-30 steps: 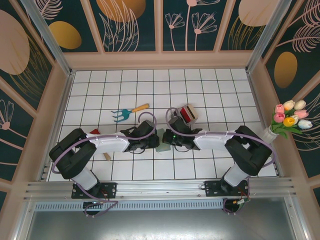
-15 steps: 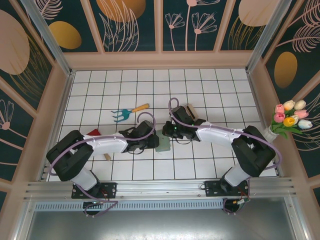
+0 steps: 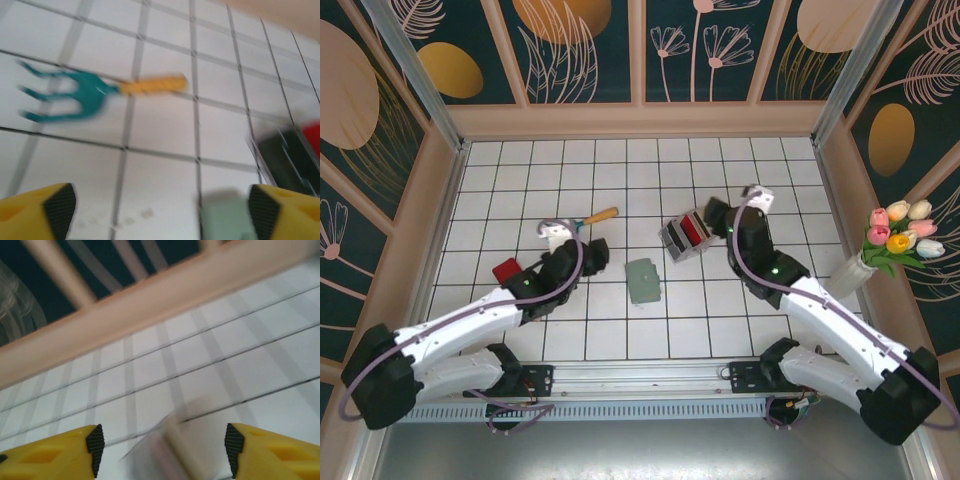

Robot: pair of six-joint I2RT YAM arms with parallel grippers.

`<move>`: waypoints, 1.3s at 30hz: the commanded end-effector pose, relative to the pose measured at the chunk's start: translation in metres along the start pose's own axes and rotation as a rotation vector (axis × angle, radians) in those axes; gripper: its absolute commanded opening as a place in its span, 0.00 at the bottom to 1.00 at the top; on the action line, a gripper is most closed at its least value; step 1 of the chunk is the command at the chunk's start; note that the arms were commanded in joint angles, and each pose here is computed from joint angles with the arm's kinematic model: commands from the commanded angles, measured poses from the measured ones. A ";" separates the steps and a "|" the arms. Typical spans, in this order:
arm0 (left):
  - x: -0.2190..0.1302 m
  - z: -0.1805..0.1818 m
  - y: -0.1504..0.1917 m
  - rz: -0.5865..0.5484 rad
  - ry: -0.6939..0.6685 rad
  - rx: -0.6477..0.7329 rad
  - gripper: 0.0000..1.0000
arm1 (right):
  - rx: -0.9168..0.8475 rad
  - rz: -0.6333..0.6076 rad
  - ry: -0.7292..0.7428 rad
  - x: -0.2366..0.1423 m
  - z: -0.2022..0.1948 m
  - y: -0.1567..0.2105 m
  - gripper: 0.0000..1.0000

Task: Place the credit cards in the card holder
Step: Reset both arms

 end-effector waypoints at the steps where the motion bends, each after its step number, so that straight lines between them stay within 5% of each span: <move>1: -0.005 0.039 -0.030 -0.256 -0.272 0.095 0.98 | -0.229 -0.148 0.309 0.011 -0.053 0.014 0.75; 6: 0.001 0.089 -0.063 -0.464 -0.504 0.018 0.98 | -0.153 -0.100 0.302 0.038 -0.116 0.052 0.80; 9: 0.007 0.111 -0.074 -0.477 -0.549 -0.030 0.98 | -0.156 -0.094 0.234 0.047 -0.127 0.068 0.80; 16: 0.030 0.146 -0.069 -0.508 -0.678 0.104 0.99 | -0.231 -0.132 0.147 0.074 -0.121 0.079 0.81; 23: 0.058 0.141 -0.062 -0.535 -0.461 0.239 0.99 | -0.274 -0.182 0.062 0.096 -0.115 0.082 0.81; 29: 0.070 0.139 -0.073 -0.630 -0.305 0.213 0.99 | -0.235 -0.226 0.074 0.085 -0.126 0.093 0.82; 31: 0.078 0.144 -0.074 -0.626 -0.276 0.208 0.99 | -0.231 -0.205 0.070 0.091 -0.126 0.092 0.98; 39: 0.082 0.155 -0.069 -0.567 -0.204 0.186 0.99 | -0.190 -0.193 0.109 0.093 -0.133 0.090 0.99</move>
Point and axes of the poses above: each hand's point on the last joint's axis, 136 mm out from that joint toward the fingers, its own x axis out along the fingers, its own z axis along the line the jaws close on, y = z × x, the point moved 9 cm from there along -x, back along the fingers, and after that the axes turned 7 degrees about -x, right-handed, at the moved point
